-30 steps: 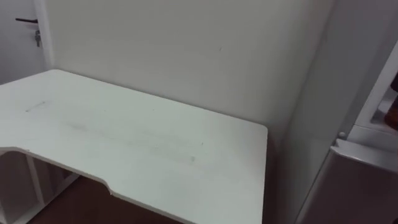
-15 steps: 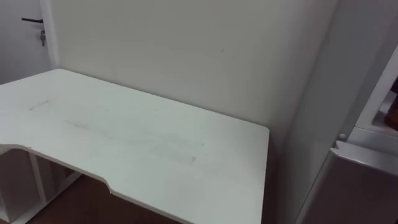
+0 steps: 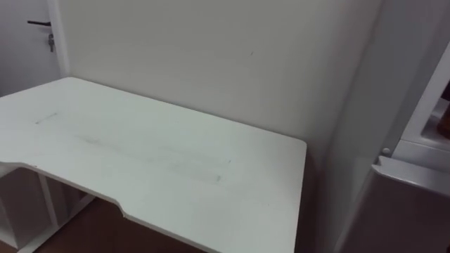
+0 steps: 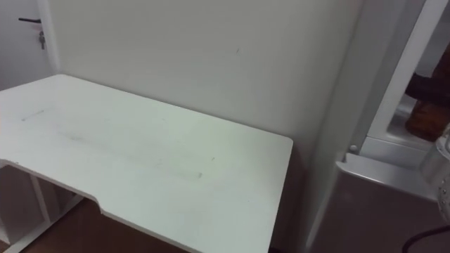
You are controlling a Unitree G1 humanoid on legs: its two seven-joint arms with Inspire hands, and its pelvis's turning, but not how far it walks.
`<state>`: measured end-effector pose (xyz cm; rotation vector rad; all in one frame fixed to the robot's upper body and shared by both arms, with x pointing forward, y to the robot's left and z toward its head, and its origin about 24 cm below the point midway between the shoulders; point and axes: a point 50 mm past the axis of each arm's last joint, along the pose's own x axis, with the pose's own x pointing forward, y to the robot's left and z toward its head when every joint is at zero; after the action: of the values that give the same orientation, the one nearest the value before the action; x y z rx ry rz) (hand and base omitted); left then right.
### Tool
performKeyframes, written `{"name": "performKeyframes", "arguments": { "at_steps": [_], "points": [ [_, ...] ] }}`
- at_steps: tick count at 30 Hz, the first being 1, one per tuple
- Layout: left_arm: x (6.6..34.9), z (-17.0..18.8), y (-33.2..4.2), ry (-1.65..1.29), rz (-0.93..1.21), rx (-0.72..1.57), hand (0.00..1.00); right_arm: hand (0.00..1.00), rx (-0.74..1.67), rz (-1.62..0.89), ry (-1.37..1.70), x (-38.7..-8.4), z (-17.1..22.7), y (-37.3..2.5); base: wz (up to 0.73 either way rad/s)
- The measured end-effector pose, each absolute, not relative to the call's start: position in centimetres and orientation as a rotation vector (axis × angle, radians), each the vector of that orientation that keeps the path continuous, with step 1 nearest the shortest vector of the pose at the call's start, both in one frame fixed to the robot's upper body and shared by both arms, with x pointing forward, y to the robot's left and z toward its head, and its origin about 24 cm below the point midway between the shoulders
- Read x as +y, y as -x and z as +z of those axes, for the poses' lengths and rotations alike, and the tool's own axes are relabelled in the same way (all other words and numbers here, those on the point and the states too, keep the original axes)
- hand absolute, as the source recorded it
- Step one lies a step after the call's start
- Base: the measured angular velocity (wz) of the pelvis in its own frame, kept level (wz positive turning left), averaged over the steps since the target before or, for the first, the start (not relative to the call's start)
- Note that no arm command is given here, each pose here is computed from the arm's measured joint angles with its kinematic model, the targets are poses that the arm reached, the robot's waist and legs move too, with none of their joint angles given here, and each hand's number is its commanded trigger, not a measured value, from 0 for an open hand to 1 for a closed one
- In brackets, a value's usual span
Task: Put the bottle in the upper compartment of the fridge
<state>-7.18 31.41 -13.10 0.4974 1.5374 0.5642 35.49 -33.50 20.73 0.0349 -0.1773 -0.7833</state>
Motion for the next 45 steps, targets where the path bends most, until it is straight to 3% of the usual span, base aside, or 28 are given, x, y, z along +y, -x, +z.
{"name": "performKeyframes", "arguments": {
  "at_steps": [45],
  "points": [
    [31.2, -13.3, 5.0, -0.516, 0.556, 1.434, 0.0, 0.0, -0.182, -0.695, -0.02, -33.5, 20.3, -35.7, 0.0]
  ]
}}
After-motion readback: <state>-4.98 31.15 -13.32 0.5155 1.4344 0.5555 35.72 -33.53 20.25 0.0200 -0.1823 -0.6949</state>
